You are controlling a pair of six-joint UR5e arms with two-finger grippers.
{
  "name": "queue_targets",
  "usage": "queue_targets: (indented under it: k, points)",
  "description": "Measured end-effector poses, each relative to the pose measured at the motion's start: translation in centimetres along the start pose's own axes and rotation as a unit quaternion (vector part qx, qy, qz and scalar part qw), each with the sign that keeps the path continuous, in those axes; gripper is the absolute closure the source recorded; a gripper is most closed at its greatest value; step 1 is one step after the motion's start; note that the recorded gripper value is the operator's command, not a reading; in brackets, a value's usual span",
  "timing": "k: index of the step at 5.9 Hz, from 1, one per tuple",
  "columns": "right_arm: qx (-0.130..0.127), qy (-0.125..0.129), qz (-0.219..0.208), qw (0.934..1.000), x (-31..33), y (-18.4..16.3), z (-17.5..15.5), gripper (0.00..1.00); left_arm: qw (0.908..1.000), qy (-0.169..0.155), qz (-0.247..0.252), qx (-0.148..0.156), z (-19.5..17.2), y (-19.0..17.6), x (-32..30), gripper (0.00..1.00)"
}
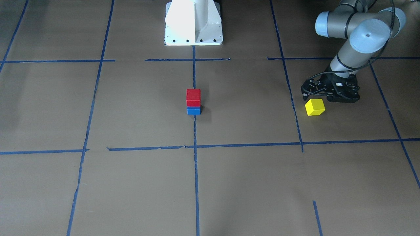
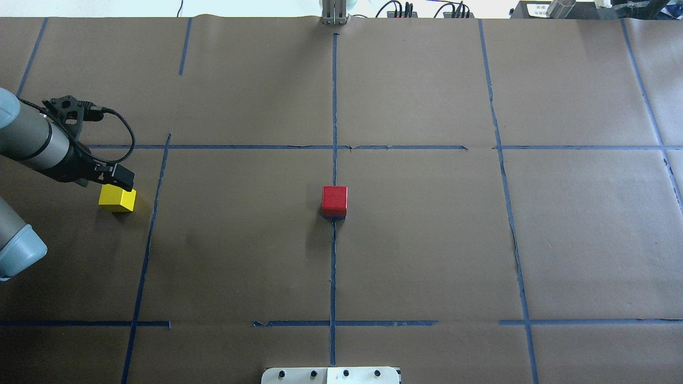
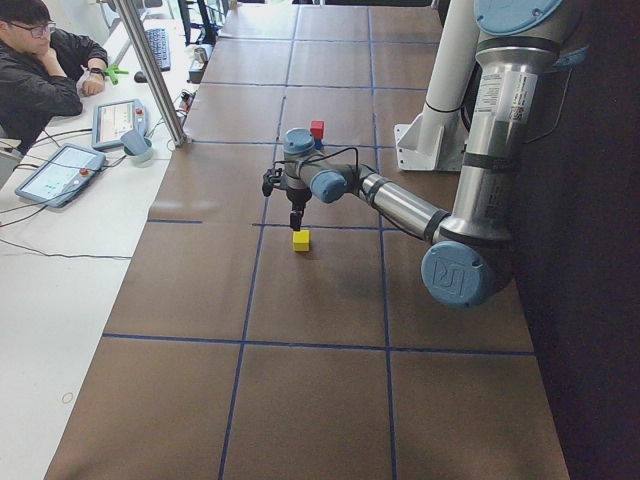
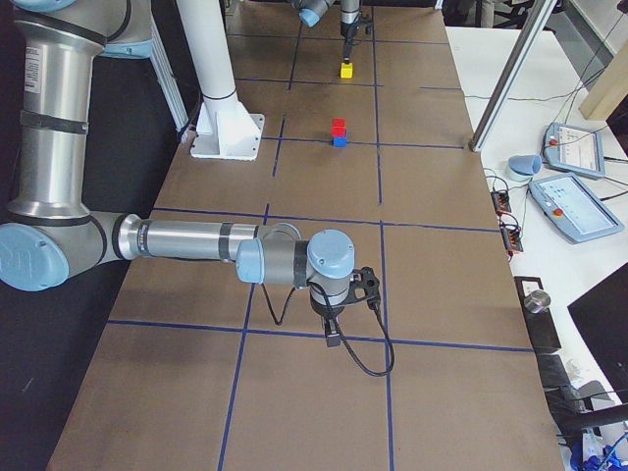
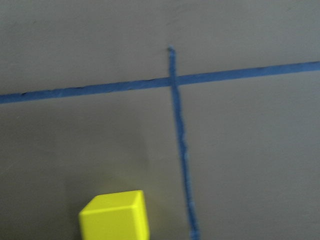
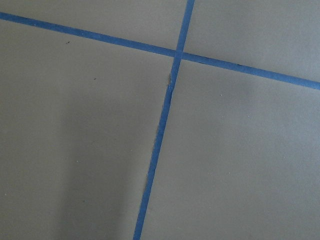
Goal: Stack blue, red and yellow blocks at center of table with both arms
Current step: 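Move the left gripper to the yellow cube and grasp it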
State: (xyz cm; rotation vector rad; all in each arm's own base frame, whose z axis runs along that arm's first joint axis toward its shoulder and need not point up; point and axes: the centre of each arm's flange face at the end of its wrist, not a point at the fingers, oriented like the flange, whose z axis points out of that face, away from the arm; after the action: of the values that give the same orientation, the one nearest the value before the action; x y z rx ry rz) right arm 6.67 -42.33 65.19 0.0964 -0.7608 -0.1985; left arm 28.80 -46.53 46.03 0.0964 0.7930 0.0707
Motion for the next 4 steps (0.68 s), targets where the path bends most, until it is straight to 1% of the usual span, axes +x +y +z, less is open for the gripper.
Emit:
queue_targets:
  k: [2,4]
  points:
    - [0.000,0.000,0.000,1.0000,0.0,0.0,0.0,0.00,0.9998,-0.009,-0.016,-0.010,2.1,0.2,-1.6,0.00]
    - [-0.001,0.000,-0.001,1.0000,0.0,0.1,0.0,0.00,0.9991,-0.018,-0.034,-0.019,4.1,-0.6,-1.9,0.00]
